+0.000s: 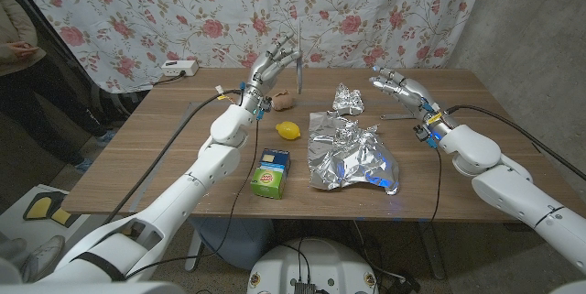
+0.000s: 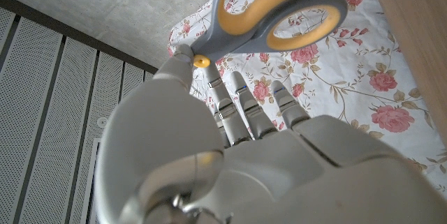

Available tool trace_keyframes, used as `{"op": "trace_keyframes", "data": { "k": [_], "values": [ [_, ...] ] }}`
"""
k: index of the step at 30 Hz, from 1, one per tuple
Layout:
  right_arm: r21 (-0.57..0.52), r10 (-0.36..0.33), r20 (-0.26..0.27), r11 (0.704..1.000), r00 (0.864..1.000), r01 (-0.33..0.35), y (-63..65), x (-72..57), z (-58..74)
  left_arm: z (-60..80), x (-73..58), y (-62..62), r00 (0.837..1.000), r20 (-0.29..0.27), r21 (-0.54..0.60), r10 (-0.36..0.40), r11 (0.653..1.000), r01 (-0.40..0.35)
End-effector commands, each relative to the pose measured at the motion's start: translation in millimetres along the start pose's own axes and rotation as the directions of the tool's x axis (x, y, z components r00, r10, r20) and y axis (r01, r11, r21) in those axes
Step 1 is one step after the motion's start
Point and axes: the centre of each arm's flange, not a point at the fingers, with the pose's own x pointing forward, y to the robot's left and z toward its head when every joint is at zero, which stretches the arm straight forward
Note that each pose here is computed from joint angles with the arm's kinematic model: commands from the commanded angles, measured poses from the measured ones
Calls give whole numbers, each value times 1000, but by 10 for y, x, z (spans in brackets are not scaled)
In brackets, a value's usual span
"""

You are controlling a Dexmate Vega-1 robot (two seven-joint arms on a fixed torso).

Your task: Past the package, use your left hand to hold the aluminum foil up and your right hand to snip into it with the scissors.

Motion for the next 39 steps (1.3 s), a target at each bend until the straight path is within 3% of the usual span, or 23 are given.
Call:
{"op": "trace_keyframes", "data": {
  "k": [1, 39],
  "values": [
    [-12, 20, -23, 1000, 1000, -21, 56, 16, 15, -18, 56, -101, 999, 3, -50, -53, 997, 53],
    [52, 49, -48, 998, 998, -46, 142, 51, -47, -103, 186, -235, 977, 18, -186, -211, 960, 211]
  ]
}}
